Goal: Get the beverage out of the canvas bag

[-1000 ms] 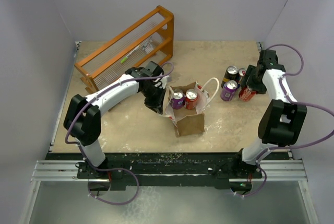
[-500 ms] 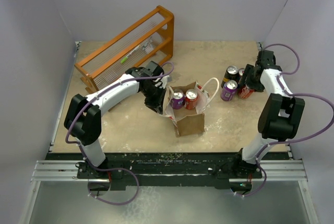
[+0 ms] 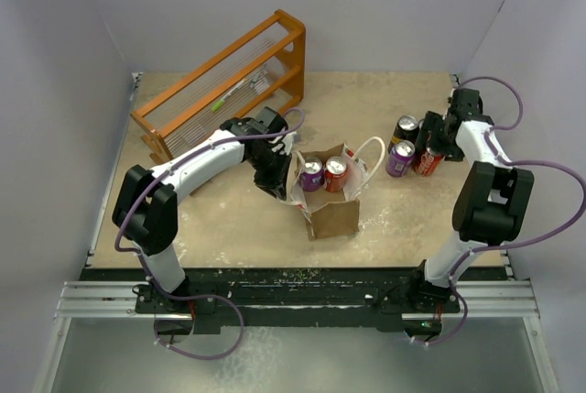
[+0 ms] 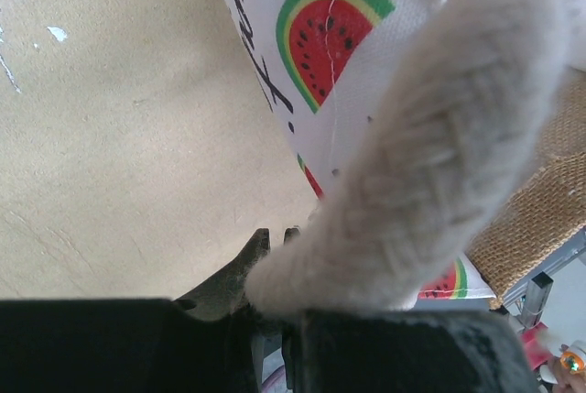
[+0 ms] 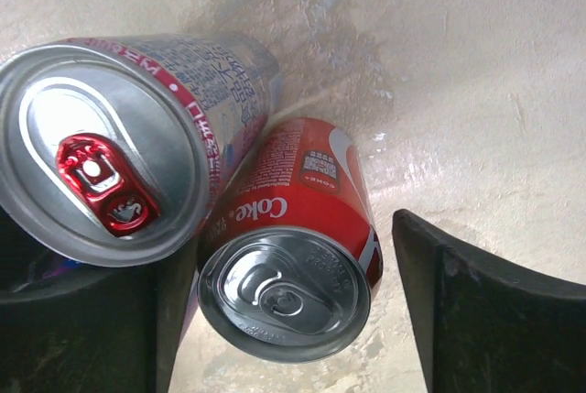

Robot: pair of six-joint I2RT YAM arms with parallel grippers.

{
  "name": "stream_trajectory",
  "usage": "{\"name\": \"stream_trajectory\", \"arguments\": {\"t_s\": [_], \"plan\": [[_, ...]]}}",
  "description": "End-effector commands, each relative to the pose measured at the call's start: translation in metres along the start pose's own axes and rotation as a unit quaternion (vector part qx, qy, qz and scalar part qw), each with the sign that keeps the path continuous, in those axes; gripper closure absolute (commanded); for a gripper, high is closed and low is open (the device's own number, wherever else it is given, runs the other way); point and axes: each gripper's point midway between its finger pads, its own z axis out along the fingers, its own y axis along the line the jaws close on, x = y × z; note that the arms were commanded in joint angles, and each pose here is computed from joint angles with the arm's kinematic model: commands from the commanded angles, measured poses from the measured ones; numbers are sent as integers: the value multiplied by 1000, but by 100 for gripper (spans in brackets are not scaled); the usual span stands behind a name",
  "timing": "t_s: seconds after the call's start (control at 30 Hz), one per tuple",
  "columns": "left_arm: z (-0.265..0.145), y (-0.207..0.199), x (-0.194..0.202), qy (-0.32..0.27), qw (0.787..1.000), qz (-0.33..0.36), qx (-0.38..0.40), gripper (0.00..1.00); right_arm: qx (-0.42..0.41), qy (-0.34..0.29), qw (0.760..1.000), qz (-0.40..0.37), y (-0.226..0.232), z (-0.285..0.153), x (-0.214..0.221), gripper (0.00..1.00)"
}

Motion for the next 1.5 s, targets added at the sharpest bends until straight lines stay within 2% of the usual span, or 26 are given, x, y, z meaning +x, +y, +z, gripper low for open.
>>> {"name": "stream_trajectory", "arguments": {"t_s": [0.0,0.17,0.3,0.43,0.5,0.67,0.87,1.0,1.17,1.33,1.47], "plan": [[-7,-2,-10,-29,1000,-1,7,100,-26,-45,999,-1,9,-16,-24,10],[-14,-8,-8,-39,999,-9,19,100,-14,-53,998,7,5,-35,-27,5],[-19,-11,-6,-45,999,-13,23,100,33,-61,997,25,-13,-61,-22,4],[-22,-10,-3,-53,998,-15,22,100,42,-54,996,49,-19,-91,5,3],[-23,-10,-2,-57,998,-15,23,100,12,-66,996,59,-10,-103,15,4],[-27,-9,6,-62,998,-21,23,100,-146,-63,983,89,41,-131,56,6],[-28,-7,13,-74,996,-32,26,100,-229,-23,967,109,68,-155,90,6],[-27,-7,14,-80,996,-39,31,100,-319,-44,944,70,108,-196,71,6],[-30,-8,13,-91,994,-47,33,100,-377,-93,921,-3,169,-256,42,6],[-32,-9,13,-98,993,-54,34,100,-370,-118,917,-96,227,-287,39,6],[-34,-9,12,-102,993,-57,32,100,-300,-113,931,-175,246,-271,47,5]]}}
